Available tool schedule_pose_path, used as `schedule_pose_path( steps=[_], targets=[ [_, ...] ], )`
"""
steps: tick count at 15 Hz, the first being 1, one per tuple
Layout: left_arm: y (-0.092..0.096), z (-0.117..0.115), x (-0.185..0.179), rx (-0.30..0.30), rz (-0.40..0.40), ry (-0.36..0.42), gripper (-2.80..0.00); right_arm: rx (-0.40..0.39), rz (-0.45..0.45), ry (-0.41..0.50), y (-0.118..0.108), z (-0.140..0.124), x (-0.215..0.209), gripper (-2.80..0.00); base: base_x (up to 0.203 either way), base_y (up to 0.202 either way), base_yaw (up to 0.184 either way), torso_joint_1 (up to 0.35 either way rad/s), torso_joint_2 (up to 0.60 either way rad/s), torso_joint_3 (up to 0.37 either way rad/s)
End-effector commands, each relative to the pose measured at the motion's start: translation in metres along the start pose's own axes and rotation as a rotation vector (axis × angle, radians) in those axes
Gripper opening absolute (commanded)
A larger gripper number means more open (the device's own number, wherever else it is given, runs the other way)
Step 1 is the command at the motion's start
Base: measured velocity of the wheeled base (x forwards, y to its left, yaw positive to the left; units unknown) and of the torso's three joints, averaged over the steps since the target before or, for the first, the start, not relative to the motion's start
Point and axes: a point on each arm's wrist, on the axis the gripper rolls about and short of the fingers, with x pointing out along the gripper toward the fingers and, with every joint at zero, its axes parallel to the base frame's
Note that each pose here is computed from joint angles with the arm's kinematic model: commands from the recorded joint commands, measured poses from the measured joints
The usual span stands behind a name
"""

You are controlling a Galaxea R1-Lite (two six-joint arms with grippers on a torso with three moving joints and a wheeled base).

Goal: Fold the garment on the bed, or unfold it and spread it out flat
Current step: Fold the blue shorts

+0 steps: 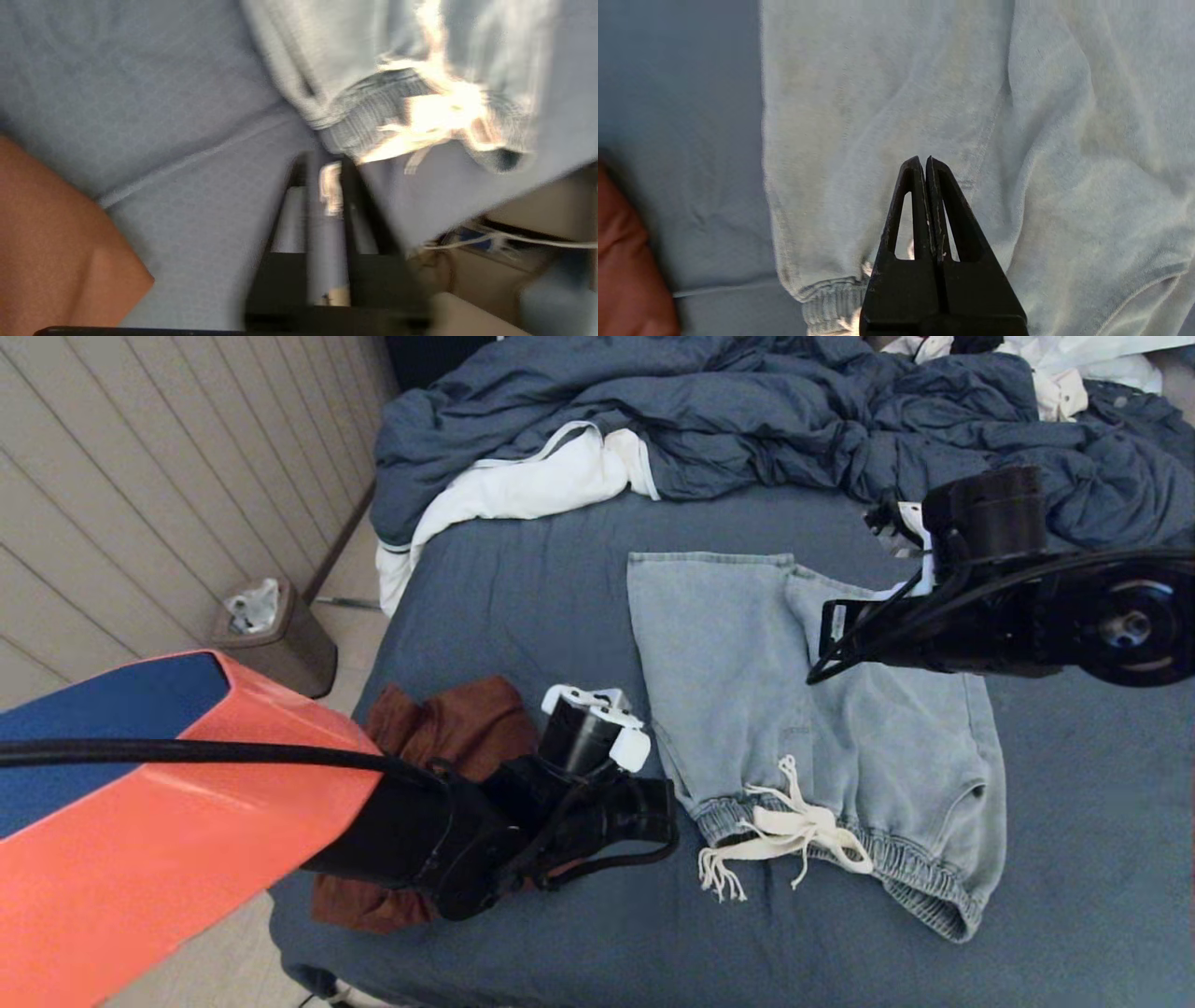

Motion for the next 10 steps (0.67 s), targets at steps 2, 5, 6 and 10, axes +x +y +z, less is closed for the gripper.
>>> schedule_pose_path(
  steps=[2, 5, 6, 10],
  targets=[
    [0.001, -0.025, 0.026, 0.020, 0.054, 0.034, 0.00, 0.001, 0.006, -0.014, 0.001, 0.003, -0.007, -2.80, 0.000, 0.000, 0.000, 0.000, 0.00, 0.000],
    [-0.010, -0.035, 0.039, 0.050, 0.043, 0.014, 0.00, -0.018, 0.006, 0.004, 0.001, -0.002, -0.003, -2.80, 0.000, 0.000, 0.000, 0.000, 0.00, 0.000],
    [-0.015, -0.041, 0.044, 0.070, 0.039, 0.022, 0.00, -0.026, 0.013, 0.012, 0.005, -0.005, -0.002, -2.80, 0.000, 0.000, 0.000, 0.000, 0.00, 0.000],
    [-0.032, -0.060, 0.074, 0.120, 0.127, -0.082, 0.00, -0.058, 0.047, 0.065, 0.020, -0.021, 0.005, -2.80, 0.000, 0.000, 0.000, 0.000, 0.00, 0.000]
  ],
)
